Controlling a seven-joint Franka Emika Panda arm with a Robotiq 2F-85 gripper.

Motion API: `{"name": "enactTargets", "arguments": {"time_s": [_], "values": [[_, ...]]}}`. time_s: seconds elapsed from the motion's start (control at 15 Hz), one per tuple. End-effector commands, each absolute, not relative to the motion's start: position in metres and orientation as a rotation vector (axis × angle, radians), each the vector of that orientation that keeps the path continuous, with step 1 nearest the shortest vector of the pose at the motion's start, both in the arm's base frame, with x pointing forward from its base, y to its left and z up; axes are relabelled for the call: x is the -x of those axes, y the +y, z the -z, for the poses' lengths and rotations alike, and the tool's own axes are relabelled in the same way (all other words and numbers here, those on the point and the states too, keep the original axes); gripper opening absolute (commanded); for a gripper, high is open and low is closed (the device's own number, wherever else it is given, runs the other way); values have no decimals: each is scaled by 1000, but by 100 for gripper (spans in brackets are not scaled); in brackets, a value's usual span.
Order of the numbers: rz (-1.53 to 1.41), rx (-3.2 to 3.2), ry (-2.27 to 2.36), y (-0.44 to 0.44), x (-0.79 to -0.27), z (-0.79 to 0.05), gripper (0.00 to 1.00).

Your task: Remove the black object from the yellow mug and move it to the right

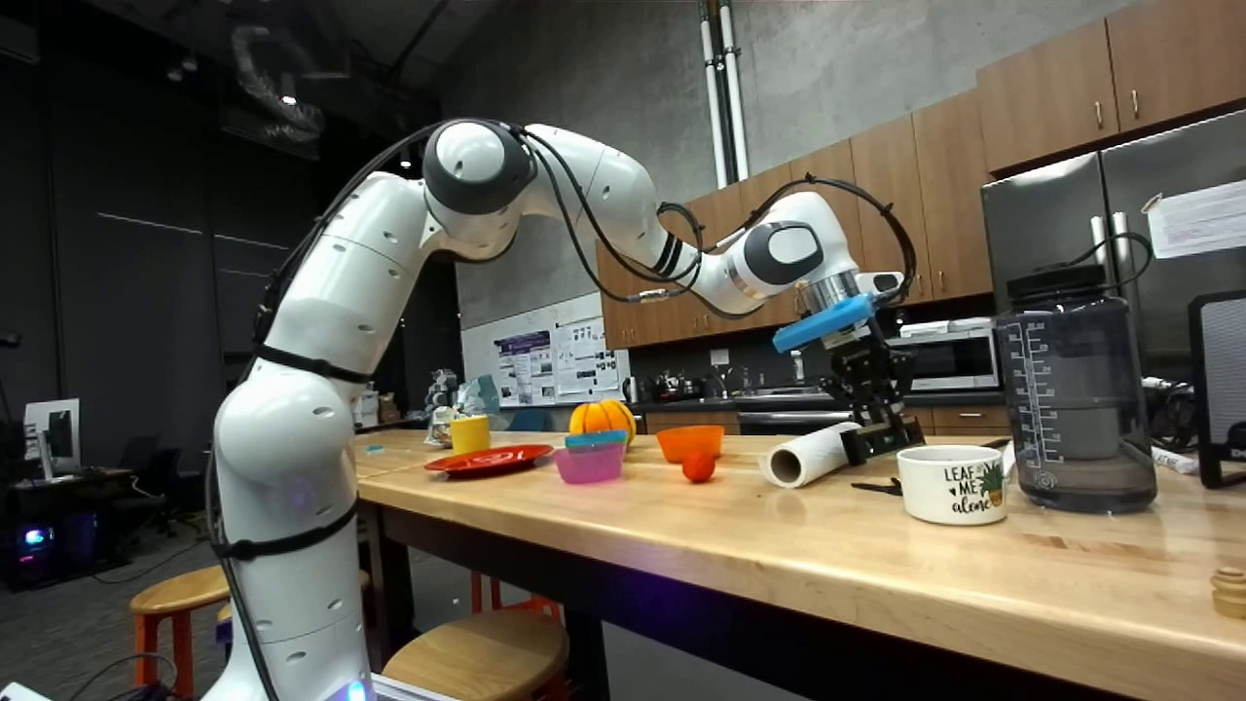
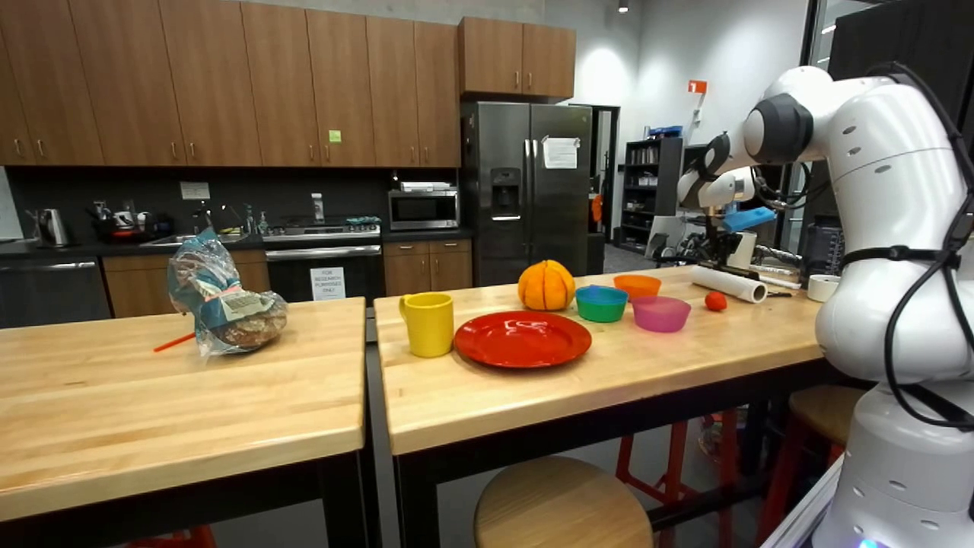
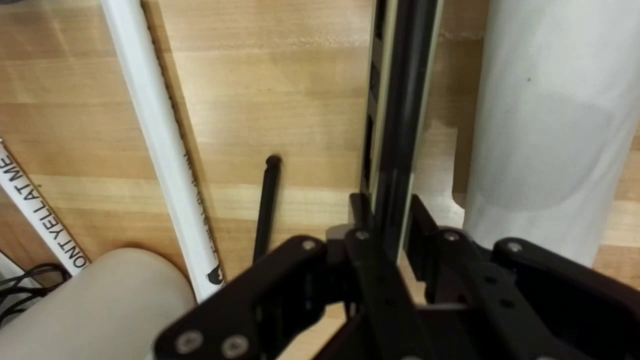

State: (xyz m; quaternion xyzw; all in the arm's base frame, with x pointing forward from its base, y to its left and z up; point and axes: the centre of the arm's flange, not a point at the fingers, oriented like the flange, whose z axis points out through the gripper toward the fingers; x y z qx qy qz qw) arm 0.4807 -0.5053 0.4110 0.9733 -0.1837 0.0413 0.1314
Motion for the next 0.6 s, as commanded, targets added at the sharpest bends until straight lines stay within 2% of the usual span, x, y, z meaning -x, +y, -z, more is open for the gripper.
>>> {"name": "enactTargets", "arguments": {"time_s": [0.0,0.53], "values": [[-155,-2815,-576,-519,-490,-417,5],[-170,-2821,-650,-520,-491,-400,5]]}}
